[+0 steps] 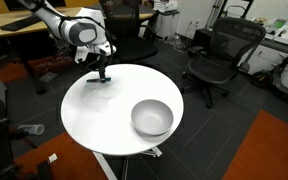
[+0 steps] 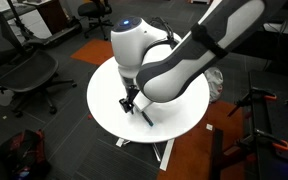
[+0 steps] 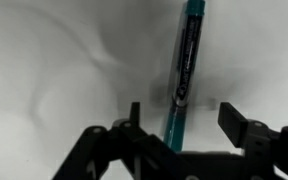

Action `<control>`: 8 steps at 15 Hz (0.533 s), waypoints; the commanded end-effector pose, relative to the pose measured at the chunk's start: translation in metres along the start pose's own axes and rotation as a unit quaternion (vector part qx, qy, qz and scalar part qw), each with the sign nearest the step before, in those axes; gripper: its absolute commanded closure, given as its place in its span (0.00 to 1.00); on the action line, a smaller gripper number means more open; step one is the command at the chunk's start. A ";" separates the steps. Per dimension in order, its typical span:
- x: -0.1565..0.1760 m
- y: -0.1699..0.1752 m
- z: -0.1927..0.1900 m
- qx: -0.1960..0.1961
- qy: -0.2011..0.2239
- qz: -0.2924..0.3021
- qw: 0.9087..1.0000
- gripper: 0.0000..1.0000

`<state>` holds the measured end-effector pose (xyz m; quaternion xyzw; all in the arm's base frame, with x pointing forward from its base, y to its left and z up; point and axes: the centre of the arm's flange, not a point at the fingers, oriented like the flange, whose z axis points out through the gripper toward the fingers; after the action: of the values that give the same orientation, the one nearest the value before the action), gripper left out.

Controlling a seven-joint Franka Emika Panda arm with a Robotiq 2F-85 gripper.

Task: Put the marker in the bowl

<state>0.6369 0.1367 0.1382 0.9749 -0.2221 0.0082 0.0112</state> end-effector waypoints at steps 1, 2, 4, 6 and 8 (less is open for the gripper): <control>0.005 -0.009 -0.001 -0.011 -0.007 0.011 1.000 0.50; 0.006 -0.009 -0.001 -0.012 -0.007 0.010 1.000 0.58; 0.009 -0.010 -0.001 -0.012 -0.008 0.010 1.000 0.73; 0.012 -0.010 0.000 -0.013 -0.010 0.008 1.000 0.88; 0.014 -0.010 0.000 -0.016 -0.013 0.008 1.000 1.00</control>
<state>0.6432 0.1386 0.1366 0.9751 -0.2214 0.0016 0.0154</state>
